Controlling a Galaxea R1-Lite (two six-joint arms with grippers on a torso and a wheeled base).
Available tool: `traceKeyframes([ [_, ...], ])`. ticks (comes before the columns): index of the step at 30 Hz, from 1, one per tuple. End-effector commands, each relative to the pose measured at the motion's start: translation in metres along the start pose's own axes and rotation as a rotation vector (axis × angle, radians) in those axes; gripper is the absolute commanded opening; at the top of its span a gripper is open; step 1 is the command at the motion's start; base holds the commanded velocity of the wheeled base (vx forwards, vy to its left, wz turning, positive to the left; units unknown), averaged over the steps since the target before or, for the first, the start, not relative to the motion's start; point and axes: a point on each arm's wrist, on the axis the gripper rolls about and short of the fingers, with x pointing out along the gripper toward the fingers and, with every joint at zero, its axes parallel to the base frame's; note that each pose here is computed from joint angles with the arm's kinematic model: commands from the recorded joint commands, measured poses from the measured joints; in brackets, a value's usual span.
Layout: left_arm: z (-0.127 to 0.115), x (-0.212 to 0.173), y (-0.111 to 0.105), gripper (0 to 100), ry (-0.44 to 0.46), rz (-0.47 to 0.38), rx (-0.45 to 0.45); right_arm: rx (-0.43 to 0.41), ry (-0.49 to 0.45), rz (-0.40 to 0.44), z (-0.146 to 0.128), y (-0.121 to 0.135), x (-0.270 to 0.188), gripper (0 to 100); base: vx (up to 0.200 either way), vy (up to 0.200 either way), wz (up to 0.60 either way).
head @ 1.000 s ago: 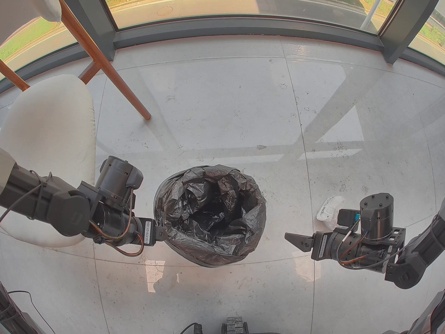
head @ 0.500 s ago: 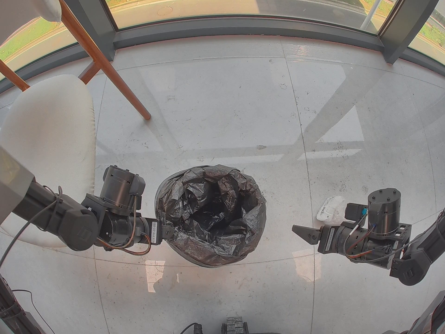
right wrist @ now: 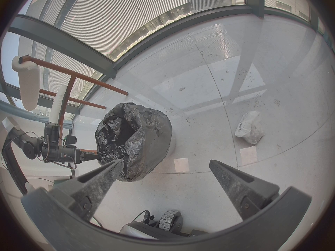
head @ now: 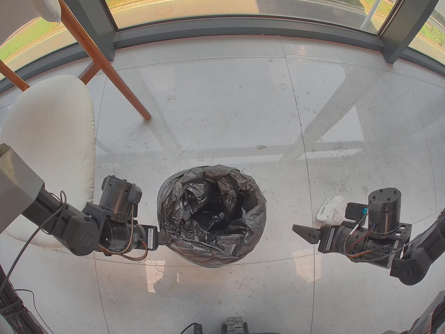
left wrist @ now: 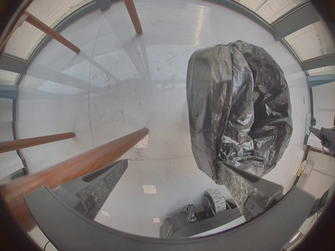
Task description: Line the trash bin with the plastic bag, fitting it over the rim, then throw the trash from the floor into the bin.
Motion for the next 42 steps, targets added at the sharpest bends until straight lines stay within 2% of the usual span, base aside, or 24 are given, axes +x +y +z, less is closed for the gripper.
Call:
traceKeyframes([
  [1, 0.004, -0.004, -0.013, 100, -0.054, -0.050, 0.019, 0.004, -0.006, -0.013, 0.002, -0.004, 0.001, 100, 0.000, 0.000, 0.00],
  [3, 0.006, -0.007, -0.022, 100, -0.087, -0.094, 0.032, 0.011, -0.016, -0.025, 0.005, -0.007, 0.001, 100, 0.000, 0.000, 0.00],
  [6, 0.013, -0.027, -0.042, 100, -0.187, -0.210, 0.062, 0.031, -0.039, -0.057, 0.011, -0.017, 0.000, 100, 0.000, 0.000, 0.00],
  [9, 0.020, -0.046, -0.058, 100, -0.246, -0.269, 0.083, 0.048, -0.057, -0.093, 0.016, -0.028, 0.000, 100, 0.000, 0.000, 0.00],
  [13, 0.022, -0.071, -0.066, 100, -0.297, -0.319, 0.101, 0.043, -0.104, -0.144, 0.030, -0.044, 0.003, 100, 0.000, 0.000, 0.00],
  [18, 0.019, -0.102, -0.064, 100, -0.307, -0.342, 0.119, 0.068, -0.152, -0.207, 0.047, -0.063, 0.008, 100, 0.000, 0.000, 0.00],
  [23, 0.016, -0.129, -0.064, 100, -0.330, -0.380, 0.140, 0.086, -0.150, -0.312, 0.052, -0.101, 0.021, 100, 0.000, 0.000, 0.00],
  [28, 0.018, -0.154, -0.062, 100, -0.397, -0.423, 0.151, 0.076, -0.144, -0.389, 0.056, -0.131, 0.030, 100, 0.000, 0.000, 0.00],
  [32, 0.018, -0.168, -0.060, 100, -0.435, -0.455, 0.149, 0.088, -0.123, -0.410, 0.053, -0.144, 0.044, 100, 0.000, 0.000, 0.00],
  [42, 0.007, -0.177, -0.058, 100, -0.435, -0.489, 0.170, 0.095, -0.074, -0.422, 0.040, -0.173, 0.104, 100, 0.000, 0.000, 0.00],
])
